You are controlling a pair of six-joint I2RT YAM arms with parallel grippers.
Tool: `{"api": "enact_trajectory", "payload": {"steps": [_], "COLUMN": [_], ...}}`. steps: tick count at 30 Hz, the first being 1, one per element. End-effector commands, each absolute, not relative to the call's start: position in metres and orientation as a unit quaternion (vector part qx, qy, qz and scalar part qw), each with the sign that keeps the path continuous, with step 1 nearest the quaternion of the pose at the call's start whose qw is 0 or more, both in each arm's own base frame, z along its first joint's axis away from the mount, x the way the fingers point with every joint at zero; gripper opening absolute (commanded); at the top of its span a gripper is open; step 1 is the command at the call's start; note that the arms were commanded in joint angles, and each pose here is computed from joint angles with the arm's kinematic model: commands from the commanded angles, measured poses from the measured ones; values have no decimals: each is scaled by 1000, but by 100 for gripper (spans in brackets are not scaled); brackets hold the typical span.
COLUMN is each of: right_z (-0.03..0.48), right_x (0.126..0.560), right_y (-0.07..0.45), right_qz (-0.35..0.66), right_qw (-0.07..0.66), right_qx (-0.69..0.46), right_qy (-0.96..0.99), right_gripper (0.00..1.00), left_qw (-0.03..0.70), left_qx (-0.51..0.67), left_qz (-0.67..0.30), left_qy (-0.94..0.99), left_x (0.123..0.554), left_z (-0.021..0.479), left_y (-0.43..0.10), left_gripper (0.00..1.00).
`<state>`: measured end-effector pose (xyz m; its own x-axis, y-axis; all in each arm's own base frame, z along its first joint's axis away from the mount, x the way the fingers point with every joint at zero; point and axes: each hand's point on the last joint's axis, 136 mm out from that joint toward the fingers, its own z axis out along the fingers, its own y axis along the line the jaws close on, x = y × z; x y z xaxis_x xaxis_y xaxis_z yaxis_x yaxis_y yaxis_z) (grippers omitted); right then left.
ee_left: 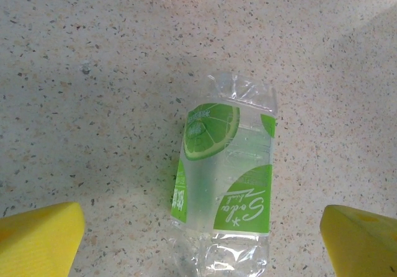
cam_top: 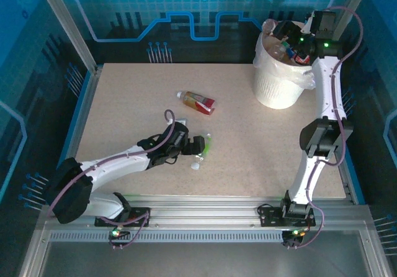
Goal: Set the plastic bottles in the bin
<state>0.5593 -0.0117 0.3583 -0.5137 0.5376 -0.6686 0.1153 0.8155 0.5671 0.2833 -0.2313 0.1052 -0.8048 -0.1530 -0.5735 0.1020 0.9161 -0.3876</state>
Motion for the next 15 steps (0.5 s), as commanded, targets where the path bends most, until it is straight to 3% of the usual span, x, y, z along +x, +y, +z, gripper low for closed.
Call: {"api": "enact_trajectory", "payload": {"steps": [1, 7, 15], "right_z": [384, 382, 357], "right_x": [532, 524, 546], "right_y": [-6, -15, -10], "right_qz": [219, 179, 62], "right_qw": [471, 487, 479], "right_qx": [166, 161, 125], "right_qy": [838, 839, 867], "right_gripper": [100, 100, 98], "left_qw": [303, 297, 287], "left_qx": [17, 28, 24], "left_qz": [-194, -188, -186], "left_qy": [933, 936, 939], "left_x": [281, 282, 282], "left_z": [105, 101, 93], "left_y": [-240, -249, -252], "left_gripper": [99, 99, 99]}}
